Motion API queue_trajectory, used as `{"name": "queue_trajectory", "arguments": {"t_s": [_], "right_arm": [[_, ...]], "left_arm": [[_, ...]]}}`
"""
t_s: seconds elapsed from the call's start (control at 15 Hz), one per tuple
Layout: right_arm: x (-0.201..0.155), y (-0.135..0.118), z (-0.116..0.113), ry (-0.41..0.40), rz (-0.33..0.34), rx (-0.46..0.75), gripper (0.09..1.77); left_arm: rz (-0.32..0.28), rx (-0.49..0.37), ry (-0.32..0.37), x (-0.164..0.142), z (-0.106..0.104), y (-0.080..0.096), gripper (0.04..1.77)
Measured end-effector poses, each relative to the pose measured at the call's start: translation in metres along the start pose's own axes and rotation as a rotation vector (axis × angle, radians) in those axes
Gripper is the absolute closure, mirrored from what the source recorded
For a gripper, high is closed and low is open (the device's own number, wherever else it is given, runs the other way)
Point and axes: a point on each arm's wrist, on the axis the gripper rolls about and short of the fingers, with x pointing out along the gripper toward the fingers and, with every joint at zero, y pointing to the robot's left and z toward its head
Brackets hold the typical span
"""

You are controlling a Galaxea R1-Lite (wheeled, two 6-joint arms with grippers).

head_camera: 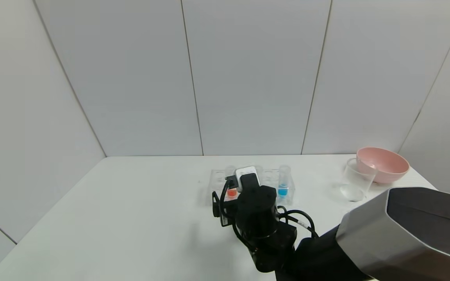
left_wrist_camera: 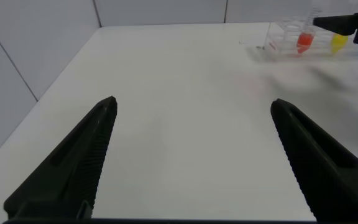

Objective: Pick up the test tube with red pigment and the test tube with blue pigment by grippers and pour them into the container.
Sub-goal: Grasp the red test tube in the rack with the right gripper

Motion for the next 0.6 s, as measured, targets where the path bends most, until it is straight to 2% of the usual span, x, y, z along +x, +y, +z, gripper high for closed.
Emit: {"name": "queue_trajectory", "arguments": {"t_s": [0.27, 0.6], "right_arm": [[0.034, -0.006, 0.003, -0.042, -0.030, -0.009, 0.15], [0.058, -0.012, -0.003, -0.039, -0.027, -0.012, 0.15]], "left_arm": [[0.000, 0.000, 0.000, 0.000, 0.000, 0.000, 0.05], [0.000, 0.000, 0.000, 0.000, 0.000, 0.000, 0.05]]}}
